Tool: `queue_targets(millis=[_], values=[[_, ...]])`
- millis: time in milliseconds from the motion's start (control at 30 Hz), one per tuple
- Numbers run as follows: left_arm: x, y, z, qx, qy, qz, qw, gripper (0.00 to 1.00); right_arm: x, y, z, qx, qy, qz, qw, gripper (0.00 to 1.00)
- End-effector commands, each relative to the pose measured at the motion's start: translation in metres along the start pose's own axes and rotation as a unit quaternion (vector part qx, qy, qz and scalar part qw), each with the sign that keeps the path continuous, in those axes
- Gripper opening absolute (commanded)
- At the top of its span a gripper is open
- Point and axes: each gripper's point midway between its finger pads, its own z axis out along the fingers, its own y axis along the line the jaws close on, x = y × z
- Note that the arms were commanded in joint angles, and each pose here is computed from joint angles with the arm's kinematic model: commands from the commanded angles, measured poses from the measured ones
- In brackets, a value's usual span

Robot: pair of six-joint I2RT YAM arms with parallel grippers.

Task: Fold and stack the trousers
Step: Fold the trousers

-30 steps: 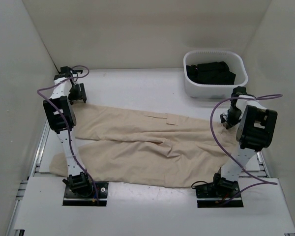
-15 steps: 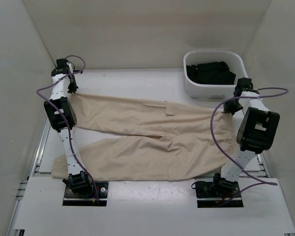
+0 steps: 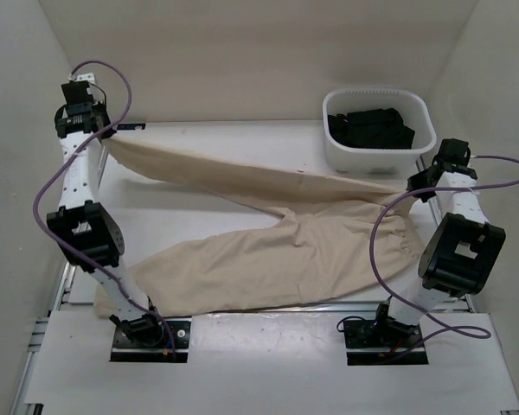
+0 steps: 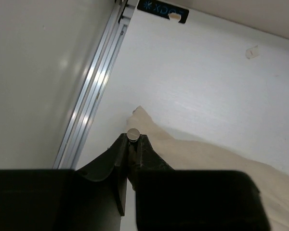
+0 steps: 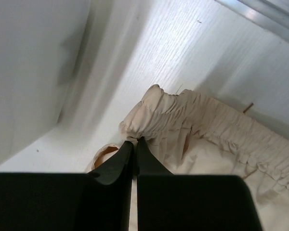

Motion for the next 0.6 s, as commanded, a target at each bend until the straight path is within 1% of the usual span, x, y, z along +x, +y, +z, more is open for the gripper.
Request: queue_targets(millis=[0,33,67,100,133,167,200,267,300,367,433,467,500,533,567], values=[[0.049,0.012,-0.004,-0.021,0.054,0.007,0.998,0.14,0.000,-0.011,0.003,0.005,0.026,-0.035,0.999,0.00],[0.062,0.018,-0.002,-0.038,0.070,0.010,0.997,0.14,-0.003,-0.008,0.003,0.008,0.030,-0.040,0.999,0.00],[0.072,0.021,0.003,-0.047,0.083,0.013,0.995,0.14,0.004,-0.016,0.005,0.024,0.047,-0.039,0.998,0.00],[0.076,0.026,0.007,-0.052,0.090,0.010,0.995,0.14,0.002,-0.016,0.004,0.027,0.044,-0.040,0.998,0.00],[0.074,0.033,0.005,-0.060,0.090,0.008,0.994,0.14,-0.002,-0.020,0.005,0.039,0.033,-0.040,0.998,0.00],[0.063,0.041,0.001,-0.066,0.080,0.001,0.995,0.14,-0.005,-0.020,-0.003,0.038,0.020,-0.041,0.998,0.00],[0.057,0.039,-0.001,-0.061,0.075,0.000,0.995,0.14,-0.010,-0.020,-0.008,0.038,0.008,-0.041,0.998,0.00],[0.031,0.052,-0.017,-0.070,0.047,-0.010,0.996,0.14,-0.016,-0.016,-0.023,0.030,-0.010,-0.040,0.999,0.00],[0.033,0.052,-0.023,-0.069,0.058,-0.009,0.996,0.14,-0.015,-0.020,-0.029,0.037,-0.010,-0.047,0.998,0.00],[0.021,0.054,-0.045,-0.061,0.044,-0.014,0.997,0.14,-0.018,-0.018,-0.045,0.027,-0.021,-0.055,0.998,0.00],[0.029,0.054,-0.058,-0.061,0.053,-0.013,0.997,0.14,-0.010,-0.028,-0.058,0.031,-0.016,-0.069,0.997,0.00],[0.024,0.055,-0.075,-0.061,0.038,-0.014,0.997,0.14,-0.007,-0.031,-0.063,0.032,-0.015,-0.069,0.997,0.00],[0.034,0.055,-0.079,-0.061,0.047,-0.013,0.997,0.14,-0.002,-0.036,-0.068,0.037,-0.010,-0.077,0.996,0.00],[0.038,0.055,-0.087,-0.061,0.050,-0.013,0.997,0.14,-0.001,-0.037,-0.080,0.029,-0.018,-0.077,0.996,0.00],[0.036,0.056,-0.106,-0.061,0.039,-0.014,0.997,0.14,0.003,-0.046,-0.084,0.035,-0.015,-0.079,0.996,0.00]])
